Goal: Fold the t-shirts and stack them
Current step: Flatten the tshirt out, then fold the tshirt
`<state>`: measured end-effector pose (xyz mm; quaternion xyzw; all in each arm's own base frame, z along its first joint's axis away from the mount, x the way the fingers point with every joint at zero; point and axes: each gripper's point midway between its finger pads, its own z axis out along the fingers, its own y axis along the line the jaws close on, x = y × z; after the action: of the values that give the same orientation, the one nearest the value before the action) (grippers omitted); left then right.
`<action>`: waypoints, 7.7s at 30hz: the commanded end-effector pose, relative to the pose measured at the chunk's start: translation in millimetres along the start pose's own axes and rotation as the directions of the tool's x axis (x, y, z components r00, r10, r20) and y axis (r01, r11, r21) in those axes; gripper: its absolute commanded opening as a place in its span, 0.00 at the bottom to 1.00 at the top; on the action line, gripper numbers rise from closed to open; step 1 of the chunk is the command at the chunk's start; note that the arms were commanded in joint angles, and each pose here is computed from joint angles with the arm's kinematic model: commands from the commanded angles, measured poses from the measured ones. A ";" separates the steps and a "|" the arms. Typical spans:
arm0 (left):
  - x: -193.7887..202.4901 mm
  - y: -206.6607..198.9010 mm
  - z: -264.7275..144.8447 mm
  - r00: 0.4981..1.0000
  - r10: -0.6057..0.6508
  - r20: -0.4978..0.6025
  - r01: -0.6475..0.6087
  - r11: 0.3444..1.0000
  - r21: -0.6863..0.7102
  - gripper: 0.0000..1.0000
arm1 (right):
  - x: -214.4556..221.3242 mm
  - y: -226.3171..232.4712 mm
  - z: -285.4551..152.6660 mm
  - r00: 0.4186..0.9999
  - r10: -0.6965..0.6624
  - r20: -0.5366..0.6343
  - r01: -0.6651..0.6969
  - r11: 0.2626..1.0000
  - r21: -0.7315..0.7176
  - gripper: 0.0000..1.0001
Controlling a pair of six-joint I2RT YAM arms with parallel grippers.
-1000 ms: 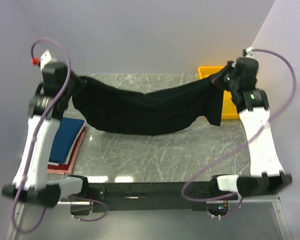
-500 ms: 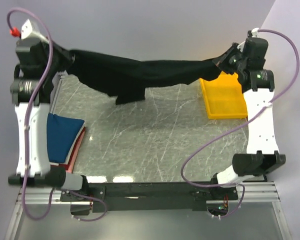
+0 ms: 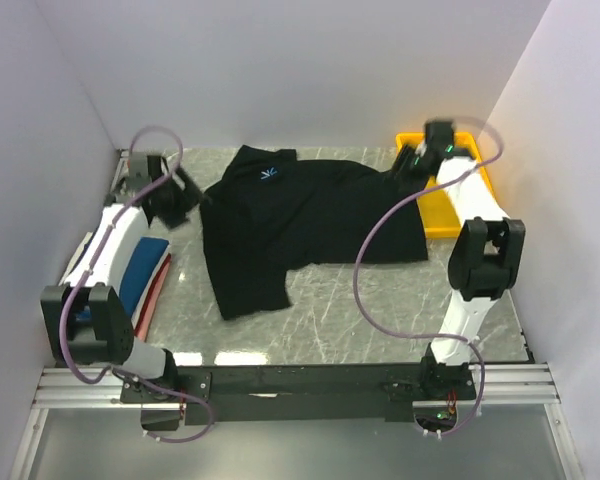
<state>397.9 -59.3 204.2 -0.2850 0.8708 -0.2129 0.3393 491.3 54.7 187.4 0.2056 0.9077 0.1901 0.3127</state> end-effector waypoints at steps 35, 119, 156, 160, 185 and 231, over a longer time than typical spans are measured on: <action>219.1 128.3 23.5 0.993 -0.119 0.027 0.120 0.912 -0.392 0.47 | 141.7 -70.8 -49.9 0.990 0.012 0.144 -0.020 0.998 0.054 0.60; -72.8 -92.3 -360.4 0.693 -0.184 0.697 -0.115 0.926 0.359 0.00 | 25.2 41.9 -294.9 0.875 0.100 0.474 0.025 0.968 -0.248 0.00; -278.2 -263.7 -308.4 0.464 -0.293 0.836 -0.489 0.702 0.518 0.00 | -203.5 148.1 -295.2 0.653 0.225 0.723 0.269 0.824 -0.499 0.00; -267.4 -252.2 -319.5 0.479 -0.272 0.835 -0.489 0.707 0.511 0.00 | -184.0 124.8 -260.4 0.710 0.207 0.673 0.207 0.853 -0.480 0.00; 87.6 111.4 -75.6 0.910 -0.297 0.291 0.298 0.954 0.042 0.00 | 172.7 -113.3 -32.2 0.948 0.317 -0.013 -0.317 0.946 -0.059 0.00; 116.3 99.0 -58.6 0.912 -0.343 0.223 0.385 0.905 -0.183 0.01 | 143.0 -151.9 -67.6 0.934 0.302 0.192 -0.322 0.943 0.083 0.00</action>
<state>220.9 -50.6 108.2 -0.5047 0.7978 -0.1390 0.2990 273.7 -7.6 70.3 0.3909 0.8530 0.1815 0.2944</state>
